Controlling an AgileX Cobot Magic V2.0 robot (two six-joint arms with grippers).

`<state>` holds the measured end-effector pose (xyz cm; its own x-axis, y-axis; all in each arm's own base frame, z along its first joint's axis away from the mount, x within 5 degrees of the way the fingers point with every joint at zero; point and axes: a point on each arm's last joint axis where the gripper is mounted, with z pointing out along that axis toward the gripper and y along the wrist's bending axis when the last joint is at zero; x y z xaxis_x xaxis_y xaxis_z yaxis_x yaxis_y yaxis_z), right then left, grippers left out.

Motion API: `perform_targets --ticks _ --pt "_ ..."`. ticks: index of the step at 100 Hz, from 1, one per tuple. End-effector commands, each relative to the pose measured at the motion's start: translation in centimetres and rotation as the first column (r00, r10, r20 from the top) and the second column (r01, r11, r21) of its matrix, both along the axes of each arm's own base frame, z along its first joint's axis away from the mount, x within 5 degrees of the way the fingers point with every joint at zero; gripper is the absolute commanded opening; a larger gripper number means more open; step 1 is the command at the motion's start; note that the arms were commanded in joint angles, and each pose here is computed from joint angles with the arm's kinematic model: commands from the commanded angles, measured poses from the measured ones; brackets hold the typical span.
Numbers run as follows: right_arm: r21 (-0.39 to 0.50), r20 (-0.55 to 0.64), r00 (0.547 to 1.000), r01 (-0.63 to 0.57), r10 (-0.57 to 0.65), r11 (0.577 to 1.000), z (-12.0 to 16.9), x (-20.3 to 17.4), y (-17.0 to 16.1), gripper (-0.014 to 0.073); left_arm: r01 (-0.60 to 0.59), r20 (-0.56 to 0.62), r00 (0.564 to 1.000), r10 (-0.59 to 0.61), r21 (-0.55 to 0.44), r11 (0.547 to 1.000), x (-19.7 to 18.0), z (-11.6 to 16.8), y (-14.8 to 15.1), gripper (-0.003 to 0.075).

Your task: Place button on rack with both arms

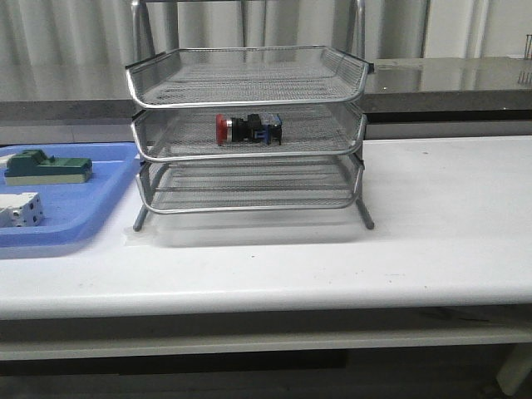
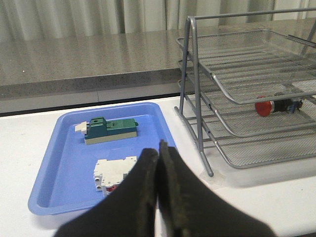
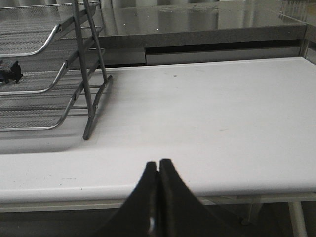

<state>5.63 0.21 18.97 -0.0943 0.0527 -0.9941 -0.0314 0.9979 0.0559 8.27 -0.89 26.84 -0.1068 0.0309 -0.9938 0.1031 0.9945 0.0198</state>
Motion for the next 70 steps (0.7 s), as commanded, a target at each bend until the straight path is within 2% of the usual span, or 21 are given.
perform_targets --ticks 1,9,31,48,70 --pt "-0.023 0.118 0.993 0.007 -0.004 1.0 1.4 -0.2 0.0 -0.0069 -0.035 0.088 0.995 0.037 -0.028 0.999 0.1 1.5 0.3 -0.002" --pt "-0.023 0.118 0.993 0.007 -0.004 1.0 1.4 -0.2 0.0 -0.0069 -0.035 0.088 0.995 0.037 -0.026 0.999 0.1 1.5 0.3 -0.002" --pt "-0.023 0.118 0.993 0.007 -0.004 1.0 1.4 -0.2 0.0 -0.0069 -0.044 0.074 0.996 0.039 0.07 0.997 0.0 0.3 0.4 -0.002" --pt "-0.023 0.118 0.993 0.007 -0.004 1.0 1.4 -0.2 0.0 -0.0069 -0.071 0.106 0.992 0.071 -0.004 0.997 -0.5 -1.4 0.7 -0.002" --pt "-0.023 0.118 0.993 0.007 -0.004 1.0 1.4 -0.2 0.0 -0.0069 -0.07 0.167 0.984 0.07 -0.009 0.998 -1.5 -3.5 0.7 -0.002"
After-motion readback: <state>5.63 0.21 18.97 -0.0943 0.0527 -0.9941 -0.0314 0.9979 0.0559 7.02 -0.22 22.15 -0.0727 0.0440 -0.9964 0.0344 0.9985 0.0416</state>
